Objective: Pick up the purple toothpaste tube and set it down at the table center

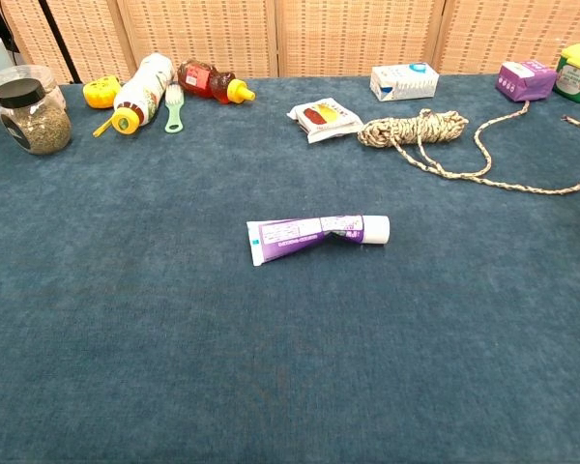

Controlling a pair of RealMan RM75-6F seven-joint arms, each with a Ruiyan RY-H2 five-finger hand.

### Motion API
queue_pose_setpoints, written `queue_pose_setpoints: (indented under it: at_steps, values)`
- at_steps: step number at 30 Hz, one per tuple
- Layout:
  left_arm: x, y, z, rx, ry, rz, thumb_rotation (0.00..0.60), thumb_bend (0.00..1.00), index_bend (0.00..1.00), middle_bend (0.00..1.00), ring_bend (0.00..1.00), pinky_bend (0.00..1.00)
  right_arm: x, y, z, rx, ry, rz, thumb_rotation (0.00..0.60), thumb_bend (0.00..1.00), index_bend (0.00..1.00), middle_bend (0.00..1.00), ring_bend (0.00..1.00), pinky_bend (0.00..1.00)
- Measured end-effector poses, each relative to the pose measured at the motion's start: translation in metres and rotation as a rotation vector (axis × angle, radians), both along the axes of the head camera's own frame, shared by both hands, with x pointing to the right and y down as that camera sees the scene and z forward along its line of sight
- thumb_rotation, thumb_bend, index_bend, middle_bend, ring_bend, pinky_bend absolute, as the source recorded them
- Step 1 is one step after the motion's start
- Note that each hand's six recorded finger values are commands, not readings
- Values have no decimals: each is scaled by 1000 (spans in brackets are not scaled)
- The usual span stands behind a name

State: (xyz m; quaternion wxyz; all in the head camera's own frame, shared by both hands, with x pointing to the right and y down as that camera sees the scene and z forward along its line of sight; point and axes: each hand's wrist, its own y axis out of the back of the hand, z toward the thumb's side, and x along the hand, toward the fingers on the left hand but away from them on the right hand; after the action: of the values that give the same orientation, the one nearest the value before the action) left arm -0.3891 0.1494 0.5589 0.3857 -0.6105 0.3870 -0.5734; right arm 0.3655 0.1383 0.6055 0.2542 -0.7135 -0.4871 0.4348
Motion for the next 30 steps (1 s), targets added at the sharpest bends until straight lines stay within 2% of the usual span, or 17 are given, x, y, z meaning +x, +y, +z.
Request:
queue_pose_setpoints:
  at_steps: [5, 11, 18, 25, 30]
  values:
    - [-23, 18, -7, 22, 9, -37, 600, 818, 348, 274, 282, 336, 11, 10, -11, 28, 145, -15, 600, 0, 141, 2, 0, 0]
    - [-34, 41, -10, 13, 31, -42, 600, 818, 348, 274, 279, 336, 18, 27, -23, 36, 239, -5, 600, 0, 135, 1, 0, 0]
    - [-43, 64, -11, -47, 49, -61, 600, 818, 348, 274, 275, 336, 21, 49, -32, 6, 276, -2, 600, 0, 127, 2, 0, 0]
    - [-38, 59, -20, -19, 70, -44, 600, 818, 348, 274, 271, 336, 23, 54, -37, 13, 270, 3, 600, 0, 119, 0, 0, 0]
    - [-37, 59, -25, -15, 50, -35, 600, 818, 333, 274, 260, 336, 25, 57, -38, 12, 267, 8, 600, 0, 113, 0, 0, 0]
